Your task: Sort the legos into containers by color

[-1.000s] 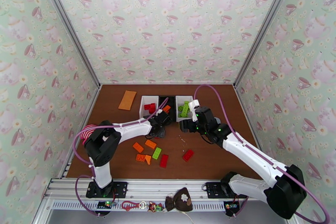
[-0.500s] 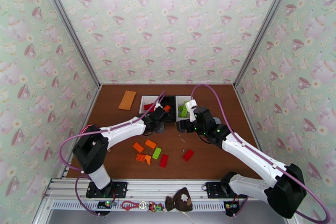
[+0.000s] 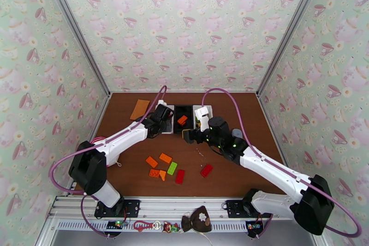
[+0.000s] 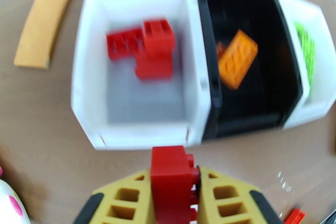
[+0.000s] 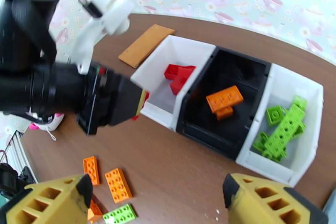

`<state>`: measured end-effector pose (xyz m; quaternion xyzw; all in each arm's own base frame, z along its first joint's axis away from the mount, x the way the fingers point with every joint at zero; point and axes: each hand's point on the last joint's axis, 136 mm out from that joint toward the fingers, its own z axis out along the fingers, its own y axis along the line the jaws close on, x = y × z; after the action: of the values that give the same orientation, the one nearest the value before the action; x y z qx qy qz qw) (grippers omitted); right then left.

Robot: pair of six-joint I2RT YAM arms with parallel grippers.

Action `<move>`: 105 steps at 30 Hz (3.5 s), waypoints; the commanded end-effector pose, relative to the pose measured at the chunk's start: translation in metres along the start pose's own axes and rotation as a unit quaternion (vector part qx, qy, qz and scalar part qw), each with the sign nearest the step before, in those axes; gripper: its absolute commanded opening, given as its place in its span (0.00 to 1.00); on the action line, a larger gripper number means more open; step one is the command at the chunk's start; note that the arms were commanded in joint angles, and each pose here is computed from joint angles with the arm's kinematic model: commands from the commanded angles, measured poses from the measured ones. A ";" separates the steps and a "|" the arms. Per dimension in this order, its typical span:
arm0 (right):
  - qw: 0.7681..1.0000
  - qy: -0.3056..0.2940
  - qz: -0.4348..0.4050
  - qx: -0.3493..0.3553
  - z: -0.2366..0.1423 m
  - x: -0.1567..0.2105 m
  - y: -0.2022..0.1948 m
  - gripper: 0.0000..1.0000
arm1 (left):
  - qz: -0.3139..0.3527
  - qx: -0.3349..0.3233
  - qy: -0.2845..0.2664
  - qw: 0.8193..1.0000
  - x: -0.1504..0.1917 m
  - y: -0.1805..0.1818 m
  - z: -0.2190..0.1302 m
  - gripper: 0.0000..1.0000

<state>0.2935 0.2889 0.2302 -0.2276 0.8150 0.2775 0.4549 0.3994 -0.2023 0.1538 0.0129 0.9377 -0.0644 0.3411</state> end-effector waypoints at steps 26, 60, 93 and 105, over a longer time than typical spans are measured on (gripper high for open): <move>0.999 0.018 -0.040 -0.005 0.027 -0.008 0.013 0.90 | -0.029 -0.029 -0.045 0.998 -0.048 0.027 0.013 0.68; 0.941 0.274 -0.196 -0.034 0.116 0.172 0.094 0.87 | -0.134 -0.032 -0.058 0.989 -0.008 0.117 -0.040 0.99; 0.956 0.251 -0.151 -0.015 0.117 0.158 0.083 0.33 | -0.124 -0.016 -0.086 0.988 -0.016 0.111 -0.035 0.98; 0.991 0.121 -0.039 0.049 0.077 0.077 0.039 0.27 | 0.010 0.071 -0.160 0.985 -0.013 0.062 -0.043 1.00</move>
<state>0.2664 0.3678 0.1181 -0.3202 0.8678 0.1751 0.3372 0.3815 -0.1158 0.1577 -0.0303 0.8994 -0.0978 0.4249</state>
